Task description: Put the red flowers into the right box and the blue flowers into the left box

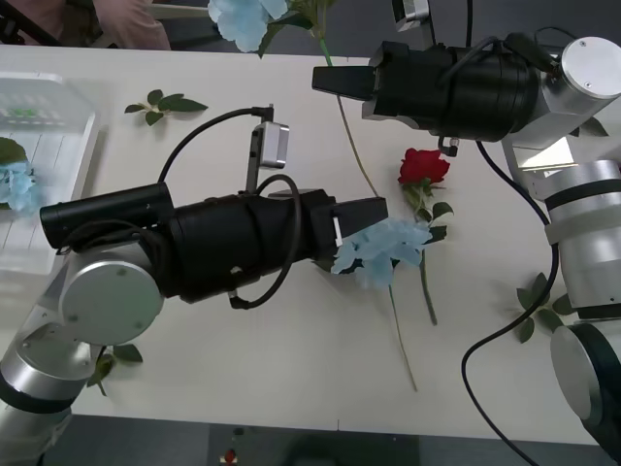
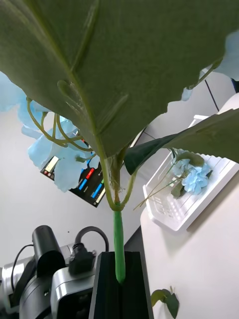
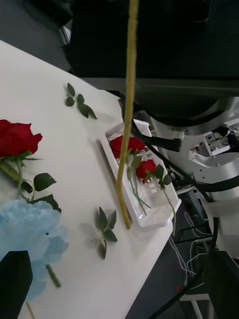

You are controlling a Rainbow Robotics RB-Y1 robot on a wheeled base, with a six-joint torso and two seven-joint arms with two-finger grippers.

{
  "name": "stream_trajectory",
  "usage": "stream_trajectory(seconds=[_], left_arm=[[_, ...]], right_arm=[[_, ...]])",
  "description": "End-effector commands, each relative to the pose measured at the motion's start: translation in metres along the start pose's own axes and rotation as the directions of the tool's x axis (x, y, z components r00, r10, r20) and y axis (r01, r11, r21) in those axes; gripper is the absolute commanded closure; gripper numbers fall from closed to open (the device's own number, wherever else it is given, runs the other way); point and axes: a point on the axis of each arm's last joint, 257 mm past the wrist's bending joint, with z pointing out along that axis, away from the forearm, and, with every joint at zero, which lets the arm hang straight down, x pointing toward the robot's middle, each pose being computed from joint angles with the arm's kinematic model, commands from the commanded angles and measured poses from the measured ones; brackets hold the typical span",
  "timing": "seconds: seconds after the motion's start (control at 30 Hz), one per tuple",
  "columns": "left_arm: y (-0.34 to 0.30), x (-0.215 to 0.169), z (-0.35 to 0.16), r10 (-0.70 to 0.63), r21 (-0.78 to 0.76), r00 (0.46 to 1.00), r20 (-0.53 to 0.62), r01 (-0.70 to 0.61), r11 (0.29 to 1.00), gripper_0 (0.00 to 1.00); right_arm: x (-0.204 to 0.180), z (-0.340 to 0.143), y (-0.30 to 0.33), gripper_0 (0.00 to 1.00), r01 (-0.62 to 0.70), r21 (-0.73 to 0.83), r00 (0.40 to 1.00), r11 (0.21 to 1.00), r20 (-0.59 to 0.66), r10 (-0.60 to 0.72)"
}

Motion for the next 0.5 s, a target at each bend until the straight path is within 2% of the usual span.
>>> stream_trajectory(seconds=[0.03,0.4,0.43,0.47,0.5], left_arm=[[-0.008,-0.024,0.009,-0.031,0.012,0.997,0.064,0.031,0.999,0.0],[-0.005,-0.054,0.025,-0.026,0.019,0.993,0.116,0.024,1.0,0.0],[-0.004,-0.055,0.026,-0.028,0.018,0.993,0.115,0.026,1.0,0.08],[-0.004,-0.056,0.027,-0.03,0.018,0.993,0.118,0.028,0.999,0.3],[-0.004,-0.057,0.027,-0.031,0.019,0.992,0.122,0.029,0.999,0.44]], right_arm=[[-0.019,0.012,0.025,1.0,0.098,-0.037,0.995,0.995,-0.007,-0.098],[-0.019,0.012,0.025,1.0,0.098,-0.037,0.995,0.995,-0.007,-0.098],[-0.019,0.012,0.025,1.0,0.098,-0.037,0.995,0.995,-0.007,-0.098],[-0.019,0.012,0.025,1.0,0.098,-0.037,0.995,0.995,-0.007,-0.098],[-0.019,0.012,0.025,1.0,0.098,-0.037,0.995,0.995,-0.007,-0.098]])
